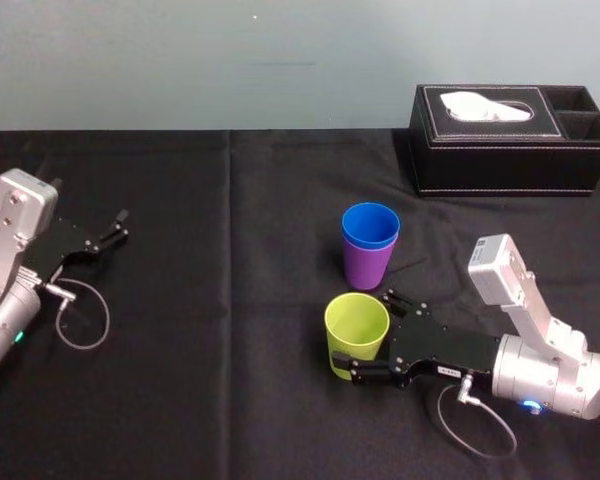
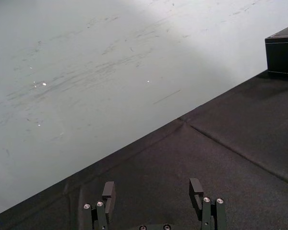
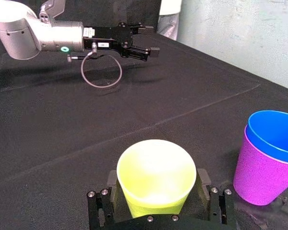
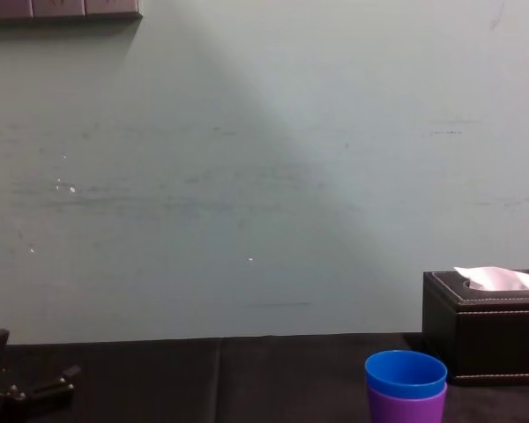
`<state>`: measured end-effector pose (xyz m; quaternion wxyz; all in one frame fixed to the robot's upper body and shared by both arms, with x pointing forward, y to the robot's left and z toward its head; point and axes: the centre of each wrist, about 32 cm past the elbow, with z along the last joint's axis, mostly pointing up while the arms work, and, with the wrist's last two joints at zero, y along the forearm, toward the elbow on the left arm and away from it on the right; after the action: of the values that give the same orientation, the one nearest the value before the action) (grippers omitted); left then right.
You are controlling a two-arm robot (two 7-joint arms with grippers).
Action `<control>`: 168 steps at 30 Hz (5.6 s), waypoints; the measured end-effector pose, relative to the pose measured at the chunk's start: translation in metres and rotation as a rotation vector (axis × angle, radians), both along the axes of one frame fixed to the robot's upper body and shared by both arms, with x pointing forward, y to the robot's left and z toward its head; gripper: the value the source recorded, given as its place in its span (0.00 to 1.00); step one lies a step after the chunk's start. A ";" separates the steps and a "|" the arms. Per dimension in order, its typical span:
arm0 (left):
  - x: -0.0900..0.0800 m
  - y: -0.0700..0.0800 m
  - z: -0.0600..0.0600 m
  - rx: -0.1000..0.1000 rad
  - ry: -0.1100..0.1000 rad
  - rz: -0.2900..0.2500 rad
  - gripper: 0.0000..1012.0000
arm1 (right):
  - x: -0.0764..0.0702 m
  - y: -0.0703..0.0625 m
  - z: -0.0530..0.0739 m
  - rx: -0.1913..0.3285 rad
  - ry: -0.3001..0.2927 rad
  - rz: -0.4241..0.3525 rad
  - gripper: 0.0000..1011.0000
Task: Stack the three plastic cups sequentially using one hand.
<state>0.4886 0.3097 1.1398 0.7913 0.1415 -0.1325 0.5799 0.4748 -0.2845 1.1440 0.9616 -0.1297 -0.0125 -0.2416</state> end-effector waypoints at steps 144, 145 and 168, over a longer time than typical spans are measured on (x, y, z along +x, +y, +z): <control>0.000 0.000 0.000 0.000 0.000 0.000 1.00 | 0.061 0.002 0.072 -0.011 -0.053 -0.215 0.99; 0.000 0.000 0.000 0.000 0.000 0.000 1.00 | 0.061 0.002 0.072 -0.011 -0.053 -0.215 0.99; 0.000 0.000 0.000 0.000 0.000 0.000 1.00 | 0.018 -0.031 0.073 0.013 -0.168 -0.447 0.99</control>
<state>0.4886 0.3097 1.1398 0.7913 0.1415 -0.1325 0.5799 0.4924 -0.3156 1.2168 0.8807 -0.1026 -0.0619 -0.4583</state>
